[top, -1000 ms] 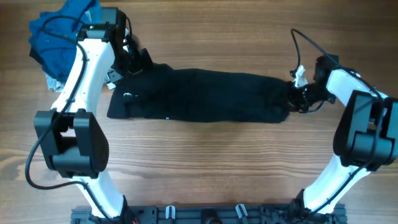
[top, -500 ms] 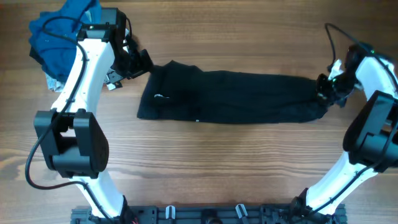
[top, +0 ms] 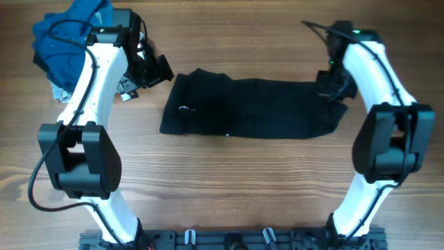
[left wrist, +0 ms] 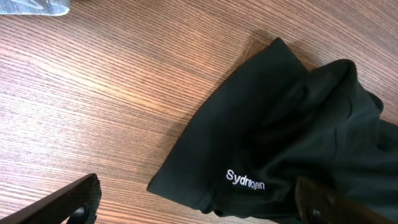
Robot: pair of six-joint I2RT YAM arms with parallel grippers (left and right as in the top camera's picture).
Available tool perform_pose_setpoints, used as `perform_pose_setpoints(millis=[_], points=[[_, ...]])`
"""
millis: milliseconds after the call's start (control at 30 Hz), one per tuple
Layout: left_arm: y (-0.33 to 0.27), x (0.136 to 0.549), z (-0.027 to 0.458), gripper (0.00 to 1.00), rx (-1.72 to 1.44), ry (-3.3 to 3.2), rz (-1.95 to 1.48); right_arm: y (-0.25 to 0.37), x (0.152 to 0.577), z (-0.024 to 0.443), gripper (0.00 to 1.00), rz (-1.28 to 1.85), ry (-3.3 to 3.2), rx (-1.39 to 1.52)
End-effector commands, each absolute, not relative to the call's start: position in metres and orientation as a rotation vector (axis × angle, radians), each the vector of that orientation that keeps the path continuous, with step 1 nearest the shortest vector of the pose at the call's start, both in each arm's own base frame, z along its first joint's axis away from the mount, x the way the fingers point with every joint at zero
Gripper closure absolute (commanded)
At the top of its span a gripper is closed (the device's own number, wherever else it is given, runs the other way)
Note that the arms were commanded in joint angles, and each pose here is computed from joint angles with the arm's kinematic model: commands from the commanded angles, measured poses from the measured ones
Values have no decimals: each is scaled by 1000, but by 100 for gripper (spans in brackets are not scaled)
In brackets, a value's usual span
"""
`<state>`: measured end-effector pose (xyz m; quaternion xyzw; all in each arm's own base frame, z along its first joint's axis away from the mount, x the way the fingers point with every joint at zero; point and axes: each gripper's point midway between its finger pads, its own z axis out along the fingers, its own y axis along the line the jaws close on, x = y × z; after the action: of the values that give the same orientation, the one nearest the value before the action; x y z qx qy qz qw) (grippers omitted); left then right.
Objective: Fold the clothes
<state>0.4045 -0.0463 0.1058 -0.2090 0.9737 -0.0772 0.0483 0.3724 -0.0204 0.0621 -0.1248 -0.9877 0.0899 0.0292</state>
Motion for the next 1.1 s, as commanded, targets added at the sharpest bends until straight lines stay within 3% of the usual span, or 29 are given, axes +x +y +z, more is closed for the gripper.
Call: perform_pose_setpoints(millis=[0, 133, 167, 200, 233, 300, 500, 667, 833, 933, 1067], points=[[-46, 407, 110, 0, -646, 2957, -261, 1, 377, 59, 87, 332, -3066, -332], [-46, 407, 110, 0, -646, 2957, -261, 42, 373, 41, 83, 158, -3081, -250], [-46, 407, 110, 0, -646, 2958, -261, 45, 371, 38, 71, 159, -3078, -239], [-46, 407, 110, 0, -646, 2957, -261, 45, 368, 36, 48, 163, -3071, -233], [-46, 407, 110, 0, -646, 2958, -261, 45, 366, 35, 33, 165, -3063, -229], [-46, 407, 110, 0, -646, 2958, -261, 44, 364, 35, 28, 167, -3057, -228], [-46, 407, 110, 0, -646, 2957, -261, 39, 382, 69, 32, 132, -3105, -281], [-46, 407, 110, 0, -646, 2957, -261, 40, 408, 110, 37, -163, -3222, -319], [-46, 406, 110, 0, -647, 2961, -259, 1, 415, 100, 64, -215, -3213, -490], [-46, 406, 110, 0, -647, 2960, -259, -9, 415, 93, 73, -295, -3195, -554], [-46, 406, 110, 0, -647, 2961, -260, -19, 413, 73, 95, -346, -3180, -613]])
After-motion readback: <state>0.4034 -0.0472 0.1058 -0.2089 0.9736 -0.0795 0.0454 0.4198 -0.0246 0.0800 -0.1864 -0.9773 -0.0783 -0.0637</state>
